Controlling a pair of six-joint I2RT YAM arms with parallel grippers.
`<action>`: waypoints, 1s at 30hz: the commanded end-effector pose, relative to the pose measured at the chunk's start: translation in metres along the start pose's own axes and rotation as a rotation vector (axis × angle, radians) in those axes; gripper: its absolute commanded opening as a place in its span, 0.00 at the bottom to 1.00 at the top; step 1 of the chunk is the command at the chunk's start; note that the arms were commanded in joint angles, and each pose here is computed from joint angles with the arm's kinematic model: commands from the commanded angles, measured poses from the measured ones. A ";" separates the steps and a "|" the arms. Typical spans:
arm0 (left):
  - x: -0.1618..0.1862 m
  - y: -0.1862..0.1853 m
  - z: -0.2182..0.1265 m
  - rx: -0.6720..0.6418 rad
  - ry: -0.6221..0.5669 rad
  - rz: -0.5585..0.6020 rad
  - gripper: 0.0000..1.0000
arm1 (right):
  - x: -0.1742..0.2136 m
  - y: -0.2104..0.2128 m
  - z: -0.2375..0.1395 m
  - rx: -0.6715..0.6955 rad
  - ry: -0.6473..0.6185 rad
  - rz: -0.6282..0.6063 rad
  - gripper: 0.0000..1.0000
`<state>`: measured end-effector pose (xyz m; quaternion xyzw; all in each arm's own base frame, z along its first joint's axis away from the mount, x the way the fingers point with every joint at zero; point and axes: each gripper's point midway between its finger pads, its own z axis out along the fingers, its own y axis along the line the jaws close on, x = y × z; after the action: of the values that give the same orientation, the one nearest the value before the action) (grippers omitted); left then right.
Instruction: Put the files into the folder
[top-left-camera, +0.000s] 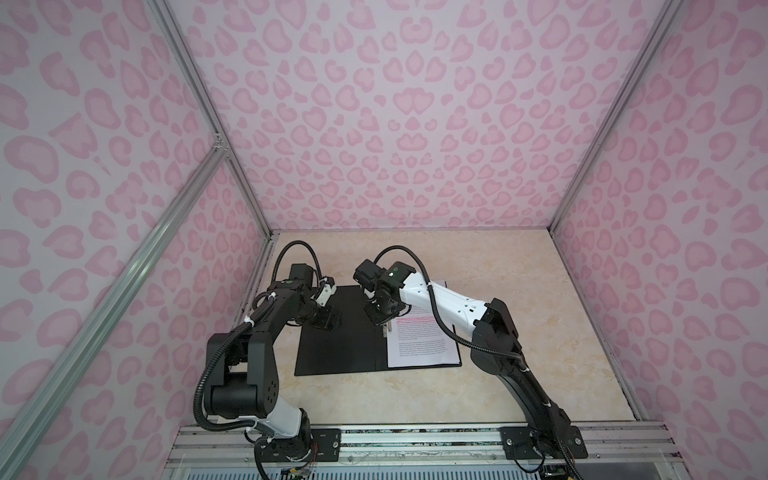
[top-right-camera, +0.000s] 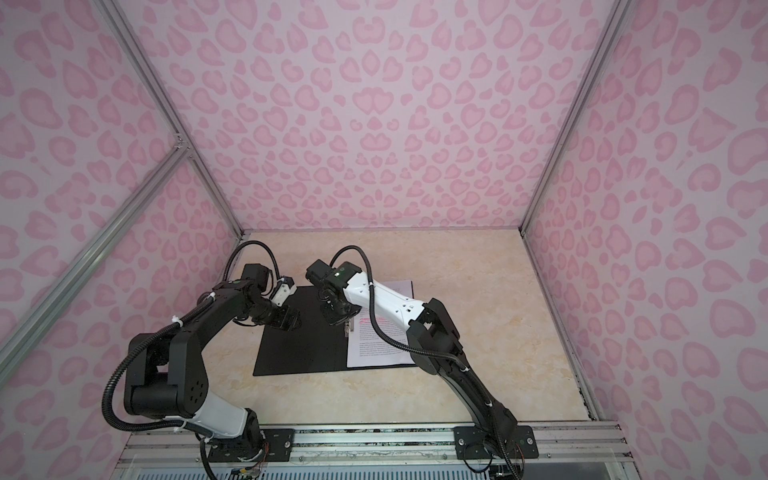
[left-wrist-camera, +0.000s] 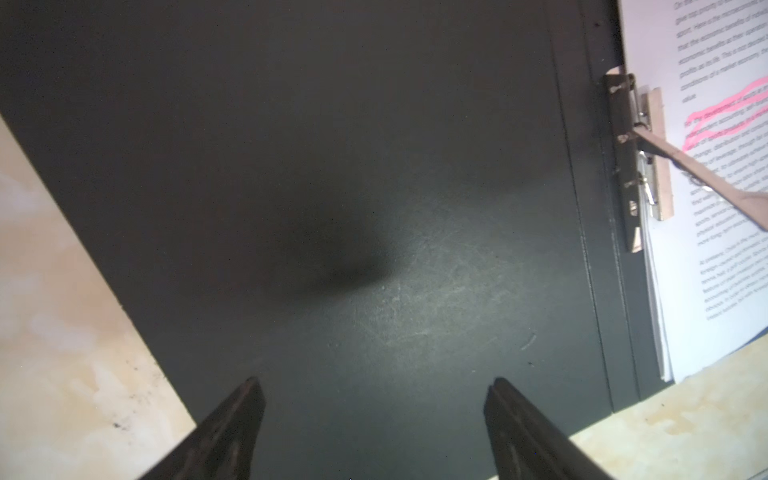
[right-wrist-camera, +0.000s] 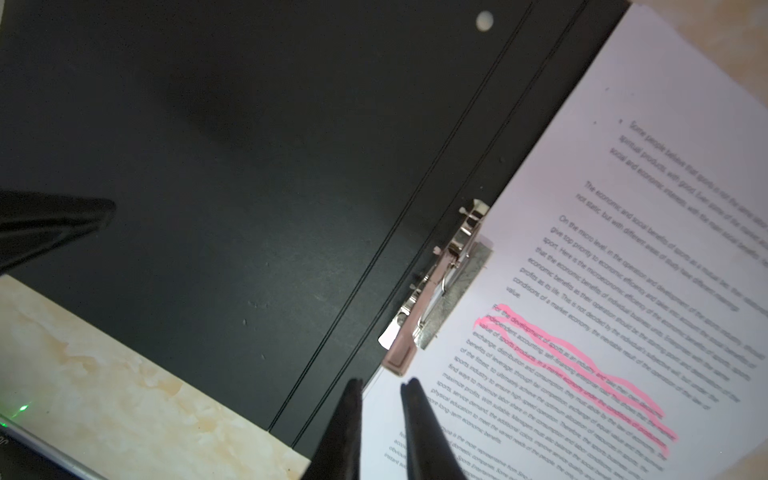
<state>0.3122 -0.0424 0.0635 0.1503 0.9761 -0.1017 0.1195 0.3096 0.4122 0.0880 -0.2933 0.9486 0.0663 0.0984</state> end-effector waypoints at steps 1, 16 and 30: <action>0.000 0.002 0.004 -0.003 0.010 0.018 0.86 | 0.006 -0.001 0.005 0.006 0.033 -0.007 0.19; 0.000 0.006 0.010 -0.010 0.032 0.023 0.83 | -0.004 0.001 0.000 -0.008 0.027 -0.011 0.17; 0.003 0.006 0.015 -0.001 0.051 0.021 0.81 | 0.001 -0.003 0.009 -0.010 0.066 -0.013 0.14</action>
<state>0.3129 -0.0391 0.0462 0.1574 0.9784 -0.0947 0.0950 0.3145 0.4138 0.0840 -0.2972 0.9493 0.0661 0.0788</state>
